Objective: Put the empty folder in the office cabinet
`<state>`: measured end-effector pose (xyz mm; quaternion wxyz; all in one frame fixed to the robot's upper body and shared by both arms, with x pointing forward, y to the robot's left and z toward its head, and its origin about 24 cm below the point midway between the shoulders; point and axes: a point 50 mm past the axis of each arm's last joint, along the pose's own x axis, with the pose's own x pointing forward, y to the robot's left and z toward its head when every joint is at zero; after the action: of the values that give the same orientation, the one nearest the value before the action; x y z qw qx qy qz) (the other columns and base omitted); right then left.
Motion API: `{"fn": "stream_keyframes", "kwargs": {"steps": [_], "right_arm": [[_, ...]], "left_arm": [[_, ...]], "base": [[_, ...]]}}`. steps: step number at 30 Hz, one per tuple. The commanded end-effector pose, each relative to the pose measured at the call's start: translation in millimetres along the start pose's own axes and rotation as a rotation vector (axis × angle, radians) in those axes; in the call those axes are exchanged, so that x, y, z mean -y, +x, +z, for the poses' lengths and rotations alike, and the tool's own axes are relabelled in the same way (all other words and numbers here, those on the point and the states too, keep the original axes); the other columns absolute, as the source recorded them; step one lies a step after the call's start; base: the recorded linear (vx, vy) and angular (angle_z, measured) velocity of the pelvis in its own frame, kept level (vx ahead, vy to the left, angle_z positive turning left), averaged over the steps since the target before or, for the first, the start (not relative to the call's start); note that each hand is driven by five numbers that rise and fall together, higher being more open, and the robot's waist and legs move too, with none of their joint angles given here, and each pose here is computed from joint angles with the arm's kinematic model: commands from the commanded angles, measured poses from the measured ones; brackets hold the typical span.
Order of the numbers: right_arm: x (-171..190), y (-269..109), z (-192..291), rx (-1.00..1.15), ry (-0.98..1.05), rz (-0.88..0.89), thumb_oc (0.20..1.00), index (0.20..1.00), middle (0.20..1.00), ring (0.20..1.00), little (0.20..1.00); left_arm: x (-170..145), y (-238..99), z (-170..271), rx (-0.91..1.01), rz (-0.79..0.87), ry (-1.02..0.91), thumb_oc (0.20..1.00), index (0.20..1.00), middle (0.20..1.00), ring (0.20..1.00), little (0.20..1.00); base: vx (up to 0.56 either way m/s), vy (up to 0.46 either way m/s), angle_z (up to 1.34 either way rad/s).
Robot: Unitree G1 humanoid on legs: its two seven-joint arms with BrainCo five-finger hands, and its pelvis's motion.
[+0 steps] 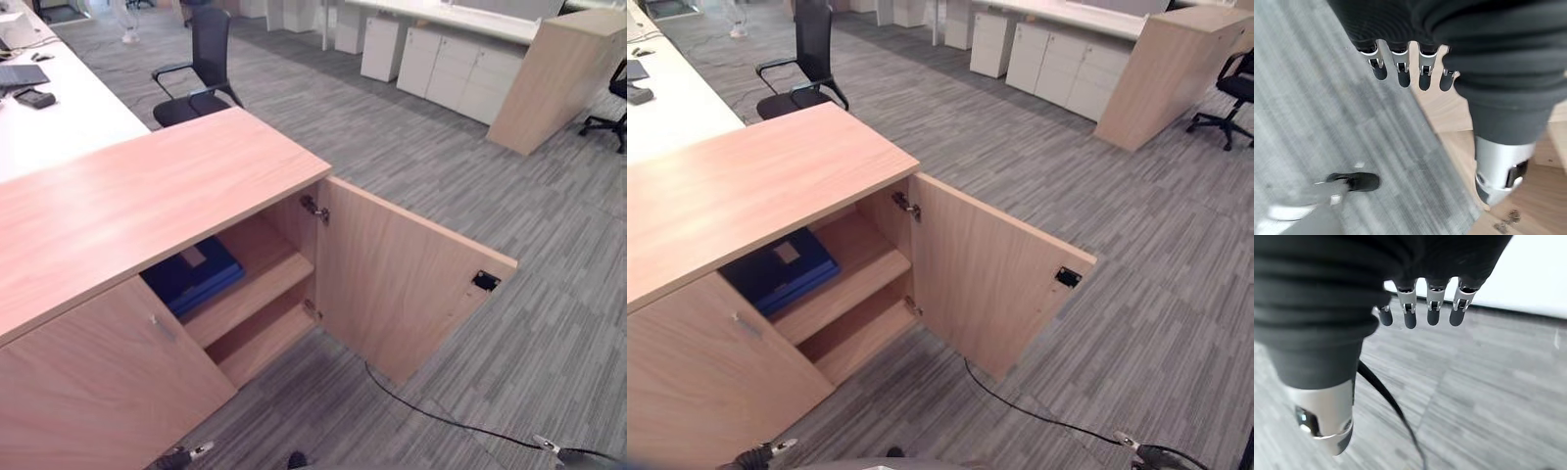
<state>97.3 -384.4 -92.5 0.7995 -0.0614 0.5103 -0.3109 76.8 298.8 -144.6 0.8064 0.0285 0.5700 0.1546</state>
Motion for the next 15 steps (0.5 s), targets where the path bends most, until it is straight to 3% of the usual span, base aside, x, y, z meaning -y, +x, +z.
{"fn": "stream_keyframes", "kwargs": {"steps": [1,15], "right_arm": [[-1.1,-0.6,51.3,0.164,-0.027,0.000,1.000,1.000,1.000,1.000,1.000],[-19.5,-25.5,155.0,0.534,-0.161,0.030,1.000,1.000,1.000,1.000,1.000]], "left_arm": [[21.0,1.5,-2.4,0.014,-0.053,-0.016,1.000,1.000,1.000,1.000,1.000],[22.6,-0.5,-17.5,-0.021,-0.062,-0.003,1.000,1.000,1.000,1.000,1.000]], "base": [[0.02,0.030,0.04],[0.01,0.014,-0.02]]}}
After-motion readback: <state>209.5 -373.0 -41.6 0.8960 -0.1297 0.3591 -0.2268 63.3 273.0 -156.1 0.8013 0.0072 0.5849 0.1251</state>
